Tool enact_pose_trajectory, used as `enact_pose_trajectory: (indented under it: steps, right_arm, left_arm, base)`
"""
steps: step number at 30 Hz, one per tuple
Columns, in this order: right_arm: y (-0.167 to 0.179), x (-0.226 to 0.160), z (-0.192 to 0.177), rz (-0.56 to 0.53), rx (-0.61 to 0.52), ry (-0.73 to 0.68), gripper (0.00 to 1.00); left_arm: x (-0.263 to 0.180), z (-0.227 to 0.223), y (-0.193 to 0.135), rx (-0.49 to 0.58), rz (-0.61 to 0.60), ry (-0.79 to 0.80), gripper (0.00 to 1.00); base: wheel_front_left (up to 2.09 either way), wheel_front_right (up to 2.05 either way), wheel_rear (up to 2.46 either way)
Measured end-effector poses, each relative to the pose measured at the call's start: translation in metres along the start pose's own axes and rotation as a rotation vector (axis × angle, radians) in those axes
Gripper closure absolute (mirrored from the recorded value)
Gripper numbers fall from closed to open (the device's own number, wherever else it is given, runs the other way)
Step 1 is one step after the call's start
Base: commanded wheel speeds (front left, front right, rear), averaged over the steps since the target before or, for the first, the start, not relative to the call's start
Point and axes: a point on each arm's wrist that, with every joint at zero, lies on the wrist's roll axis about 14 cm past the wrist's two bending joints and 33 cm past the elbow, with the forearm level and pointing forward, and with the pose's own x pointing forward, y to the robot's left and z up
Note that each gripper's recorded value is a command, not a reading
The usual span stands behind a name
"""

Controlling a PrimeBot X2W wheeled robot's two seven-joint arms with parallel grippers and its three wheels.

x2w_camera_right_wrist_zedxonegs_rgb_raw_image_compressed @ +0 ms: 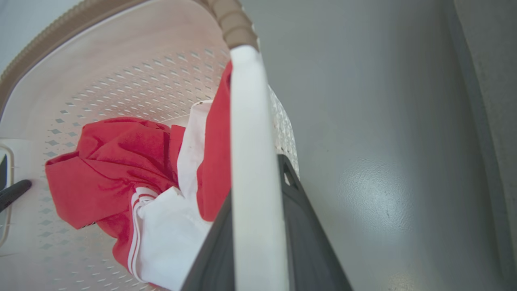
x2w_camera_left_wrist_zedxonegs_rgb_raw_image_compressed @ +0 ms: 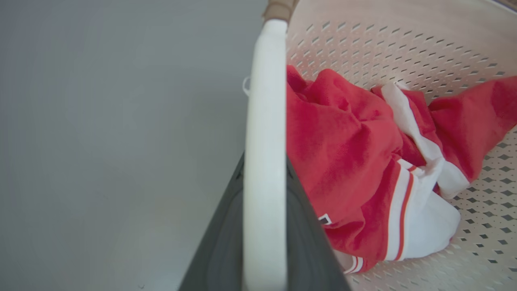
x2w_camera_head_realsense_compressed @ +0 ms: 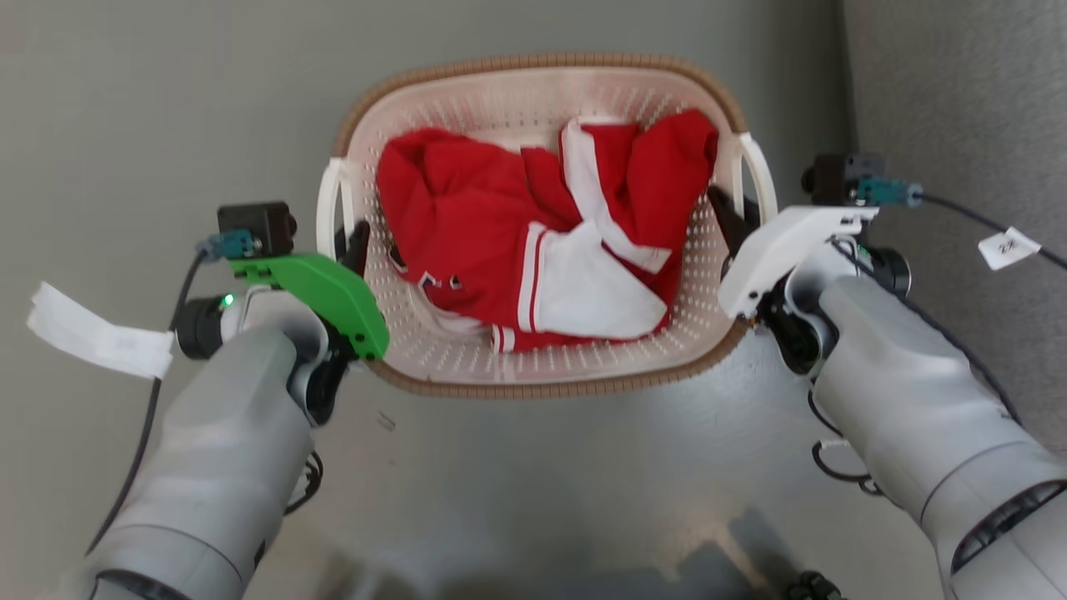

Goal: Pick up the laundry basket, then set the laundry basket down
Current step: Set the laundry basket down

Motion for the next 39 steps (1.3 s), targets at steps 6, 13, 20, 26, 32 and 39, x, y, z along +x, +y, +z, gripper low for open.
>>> enact_pose_trajectory:
  steps: [6,13,20,26,32,39]
  right_arm:
    - [-0.013,0.019,-0.009,-0.019,0.018,0.022,1.00]
    - [-0.026,0.042,-0.019,-0.035,0.034,0.041,1.00]
    - [-0.037,0.063,-0.022,-0.043,0.039,0.038,1.00]
    - [-0.046,0.072,-0.047,-0.058,0.049,0.086,1.00]
    - [-0.049,0.077,-0.060,-0.063,0.052,0.110,1.00]
    - [-0.049,0.085,-0.062,-0.056,0.044,0.109,1.00]
  left_arm:
    - [0.019,-0.009,0.011,-0.023,0.006,0.018,1.00]
    - [0.043,-0.017,0.022,-0.023,-0.002,0.034,1.00]
    - [0.063,-0.019,0.032,0.000,-0.015,0.030,1.00]
    - [0.071,-0.043,0.043,-0.020,-0.003,0.070,1.00]
    - [0.074,-0.055,0.050,-0.023,0.005,0.093,1.00]
    - [0.079,-0.056,0.056,-0.027,0.011,0.087,1.00]
  base:
    - [0.00,0.00,0.00]
    - [0.00,0.00,0.00]
    - [0.00,0.00,0.00]
    - [0.00,0.00,0.00]
    - [0.00,0.00,0.00]
    - [0.00,0.00,0.00]
